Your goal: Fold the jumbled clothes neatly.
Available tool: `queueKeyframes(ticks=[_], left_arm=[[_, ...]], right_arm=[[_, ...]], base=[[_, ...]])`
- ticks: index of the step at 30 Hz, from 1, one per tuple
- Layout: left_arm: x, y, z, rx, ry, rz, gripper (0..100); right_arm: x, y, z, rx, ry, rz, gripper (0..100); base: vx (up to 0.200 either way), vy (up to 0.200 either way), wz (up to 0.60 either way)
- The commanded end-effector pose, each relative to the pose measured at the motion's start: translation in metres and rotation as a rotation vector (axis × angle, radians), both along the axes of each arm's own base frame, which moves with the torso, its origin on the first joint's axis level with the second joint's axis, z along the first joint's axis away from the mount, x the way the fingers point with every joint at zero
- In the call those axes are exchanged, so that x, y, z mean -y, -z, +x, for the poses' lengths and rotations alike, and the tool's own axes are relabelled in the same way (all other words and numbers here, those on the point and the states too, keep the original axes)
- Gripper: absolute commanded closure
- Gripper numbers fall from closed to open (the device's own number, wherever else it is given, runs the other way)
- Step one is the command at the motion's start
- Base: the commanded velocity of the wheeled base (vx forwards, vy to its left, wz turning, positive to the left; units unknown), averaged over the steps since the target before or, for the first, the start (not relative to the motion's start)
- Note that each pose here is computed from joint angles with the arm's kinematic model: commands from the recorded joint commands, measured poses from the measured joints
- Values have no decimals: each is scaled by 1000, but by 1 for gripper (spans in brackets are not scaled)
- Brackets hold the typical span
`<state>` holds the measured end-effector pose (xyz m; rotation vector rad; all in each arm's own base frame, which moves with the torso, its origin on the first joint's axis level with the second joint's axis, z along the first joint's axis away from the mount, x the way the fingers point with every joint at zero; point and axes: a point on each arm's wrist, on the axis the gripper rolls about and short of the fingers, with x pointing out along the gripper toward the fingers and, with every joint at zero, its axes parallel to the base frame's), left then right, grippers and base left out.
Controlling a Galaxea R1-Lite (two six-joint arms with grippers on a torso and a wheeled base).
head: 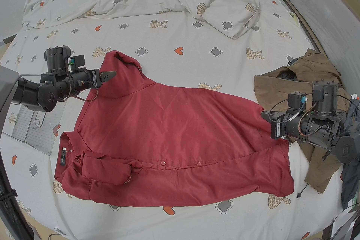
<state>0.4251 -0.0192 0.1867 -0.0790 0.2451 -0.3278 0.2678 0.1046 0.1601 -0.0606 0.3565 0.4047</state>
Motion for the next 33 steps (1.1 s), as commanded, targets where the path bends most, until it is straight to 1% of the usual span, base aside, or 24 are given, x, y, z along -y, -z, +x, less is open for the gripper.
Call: queueKeyframes(ticks=[1, 4, 8, 14, 15, 20, 21, 27, 33], left_arm=[[1, 10, 14, -4, 1, 1, 0], [3, 8, 20, 13, 5, 3, 0], [6, 15, 30, 35, 17, 63, 0], [17, 22, 34, 26, 24, 71, 0], [18, 22, 35, 30, 24, 71, 100], [17, 15, 31, 47, 13, 60, 100], [15, 9, 27, 58, 8, 60, 100], [13, -2, 20, 76, 0, 60, 100], [10, -11, -5, 67, -5, 60, 100]], right_arm=[[0, 0, -1, 0, -2, 0, 100], [0, 1, -1, -3, -2, -1, 100], [0, 4, -2, -15, -4, -6, 100], [0, 6, -2, -20, -2, -7, 100], [0, 8, -2, -28, -2, -9, 100], [2, 10, -4, -36, 3, -13, 100], [3, 10, -5, -36, 4, -13, 100], [4, 8, -5, -32, 8, -11, 100], [13, 4, -6, -18, 36, -4, 100]], base=[[0, 0, 0], [0, 0, 0], [0, 0, 0], [0, 0, 0], [0, 0, 0], [0, 0, 0], [0, 0, 0], [0, 0, 0], [0, 0, 0]])
